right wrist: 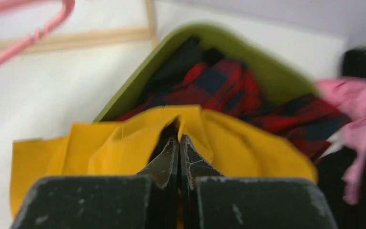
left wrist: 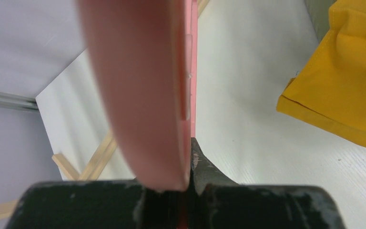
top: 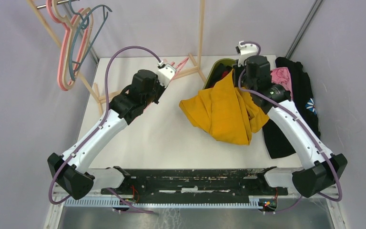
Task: Remove the skirt from the hanger
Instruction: Place the skirt in the bin.
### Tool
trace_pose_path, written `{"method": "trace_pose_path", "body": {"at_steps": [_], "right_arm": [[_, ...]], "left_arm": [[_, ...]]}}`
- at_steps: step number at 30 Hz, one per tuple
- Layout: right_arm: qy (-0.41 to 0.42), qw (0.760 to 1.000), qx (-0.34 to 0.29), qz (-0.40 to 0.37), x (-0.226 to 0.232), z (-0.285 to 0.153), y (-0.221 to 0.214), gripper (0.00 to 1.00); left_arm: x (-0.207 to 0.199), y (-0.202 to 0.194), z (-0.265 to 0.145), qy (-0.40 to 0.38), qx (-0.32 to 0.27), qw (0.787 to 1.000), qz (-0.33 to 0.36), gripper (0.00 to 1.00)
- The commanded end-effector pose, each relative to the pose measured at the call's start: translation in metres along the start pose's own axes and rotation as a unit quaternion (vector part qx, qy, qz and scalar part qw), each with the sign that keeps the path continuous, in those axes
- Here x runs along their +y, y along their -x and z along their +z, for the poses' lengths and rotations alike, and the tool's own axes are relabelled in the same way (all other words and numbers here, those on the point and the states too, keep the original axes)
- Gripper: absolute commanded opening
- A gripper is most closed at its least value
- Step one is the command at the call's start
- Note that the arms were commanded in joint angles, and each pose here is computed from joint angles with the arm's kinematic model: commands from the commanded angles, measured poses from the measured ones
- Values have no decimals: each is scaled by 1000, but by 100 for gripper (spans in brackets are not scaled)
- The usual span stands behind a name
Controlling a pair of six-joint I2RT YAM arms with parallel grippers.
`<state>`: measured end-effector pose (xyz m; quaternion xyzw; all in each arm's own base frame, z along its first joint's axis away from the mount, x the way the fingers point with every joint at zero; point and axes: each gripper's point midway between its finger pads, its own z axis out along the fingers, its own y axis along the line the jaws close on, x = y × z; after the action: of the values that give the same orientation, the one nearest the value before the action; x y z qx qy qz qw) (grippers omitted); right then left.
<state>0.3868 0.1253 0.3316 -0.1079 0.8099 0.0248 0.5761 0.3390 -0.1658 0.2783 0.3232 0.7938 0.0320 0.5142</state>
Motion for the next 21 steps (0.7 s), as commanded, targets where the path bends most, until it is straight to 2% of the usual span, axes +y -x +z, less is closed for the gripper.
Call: {"method": "trace_pose_path", "body": {"at_steps": [1, 4, 7, 10, 14, 17, 21], "right_arm": [[60, 987, 89, 119, 39, 3, -76, 1], [77, 972, 139, 170, 55, 0, -116, 1], [79, 960, 199, 179, 65, 11, -150, 1], [39, 961, 199, 187, 60, 47, -173, 1], [-58, 952, 242, 177, 16, 106, -199, 1], [-124, 932, 288, 184, -30, 147, -209, 1], [-172, 920, 279, 214, -79, 183, -204, 1]], "left_arm": [[31, 33, -18, 46, -49, 998, 8, 3], [34, 30, -16, 51, -43, 998, 8, 3], [39, 30, -15, 59, -38, 997, 13, 3], [42, 33, -14, 64, -34, 997, 11, 3], [43, 39, -14, 61, -33, 998, 0, 3], [45, 35, -16, 64, -28, 998, -4, 3], [49, 27, -22, 76, -13, 997, -12, 3]]}}
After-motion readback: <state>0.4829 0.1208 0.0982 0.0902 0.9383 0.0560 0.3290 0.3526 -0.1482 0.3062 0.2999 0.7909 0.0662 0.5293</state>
